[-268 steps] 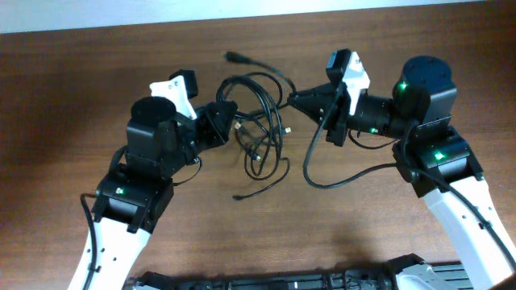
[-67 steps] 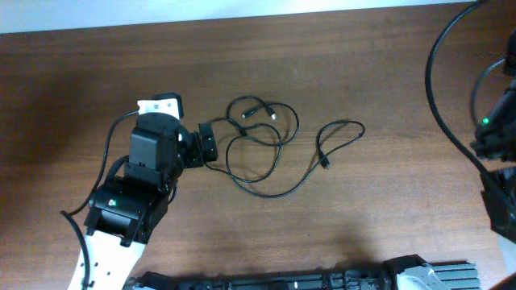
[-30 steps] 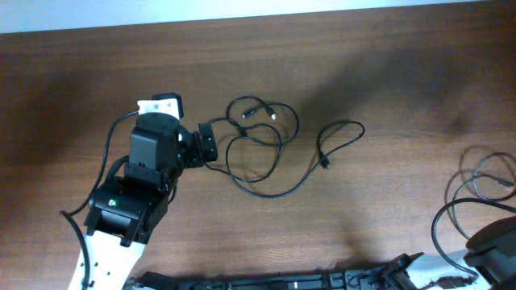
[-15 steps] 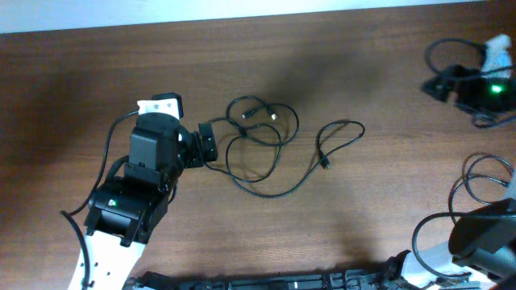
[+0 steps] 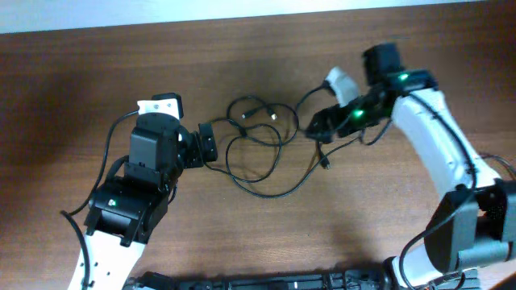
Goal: Untangle cables
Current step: 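Move the right gripper back to the center cables and grasp one, then lift the grasped cable with the right gripper and pull it to the right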
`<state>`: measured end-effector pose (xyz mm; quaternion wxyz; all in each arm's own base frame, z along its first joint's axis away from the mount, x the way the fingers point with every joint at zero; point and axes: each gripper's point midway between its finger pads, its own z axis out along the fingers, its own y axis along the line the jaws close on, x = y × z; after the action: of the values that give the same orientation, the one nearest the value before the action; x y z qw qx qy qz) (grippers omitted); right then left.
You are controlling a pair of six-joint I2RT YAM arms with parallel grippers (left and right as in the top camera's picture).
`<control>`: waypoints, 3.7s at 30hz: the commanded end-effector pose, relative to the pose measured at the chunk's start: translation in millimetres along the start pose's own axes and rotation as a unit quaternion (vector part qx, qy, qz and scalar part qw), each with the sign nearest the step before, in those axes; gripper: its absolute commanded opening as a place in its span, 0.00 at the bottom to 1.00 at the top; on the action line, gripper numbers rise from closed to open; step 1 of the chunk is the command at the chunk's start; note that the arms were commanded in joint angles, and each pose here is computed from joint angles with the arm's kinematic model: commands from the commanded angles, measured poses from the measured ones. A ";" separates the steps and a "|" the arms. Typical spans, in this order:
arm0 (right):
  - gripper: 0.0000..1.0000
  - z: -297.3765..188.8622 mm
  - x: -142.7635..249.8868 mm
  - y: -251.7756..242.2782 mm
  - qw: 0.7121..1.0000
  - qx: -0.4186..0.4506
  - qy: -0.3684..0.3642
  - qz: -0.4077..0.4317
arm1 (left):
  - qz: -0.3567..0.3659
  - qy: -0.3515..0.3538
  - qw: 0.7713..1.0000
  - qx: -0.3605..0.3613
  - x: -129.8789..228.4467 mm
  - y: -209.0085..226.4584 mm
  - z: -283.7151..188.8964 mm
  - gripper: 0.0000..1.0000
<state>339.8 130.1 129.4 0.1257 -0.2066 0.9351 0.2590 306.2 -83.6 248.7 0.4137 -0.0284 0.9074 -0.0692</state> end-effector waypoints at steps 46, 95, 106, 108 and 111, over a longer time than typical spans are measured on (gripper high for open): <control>0.04 177.9 56.1 132.4 0.945 -0.094 0.094 -0.300 | -0.001 -0.006 1.000 -0.006 -2.6 2.8 -2.4 0.99; 0.04 -376.1 -38.9 -185.1 0.762 0.509 -0.332 0.225 | -0.001 -0.006 1.000 -0.006 -2.4 2.8 -2.4 0.99; 0.31 -311.5 6.2 -259.1 0.791 0.474 -0.221 0.317 | -0.001 -0.006 1.000 -0.006 -2.4 2.8 -2.4 0.99; 0.54 -304.5 11.3 -259.5 0.795 0.470 -0.206 0.323 | -0.001 -0.006 1.000 -0.006 -2.4 2.8 -2.4 0.99; 0.74 -300.4 15.9 -257.5 0.799 0.466 -0.195 0.327 | -0.001 -0.006 1.000 -0.006 -2.4 2.8 -2.4 0.99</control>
<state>404.5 -236.8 259.0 0.2915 0.2467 0.9123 -0.1475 305.8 -83.5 248.2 0.4125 -0.0283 0.9079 -0.0687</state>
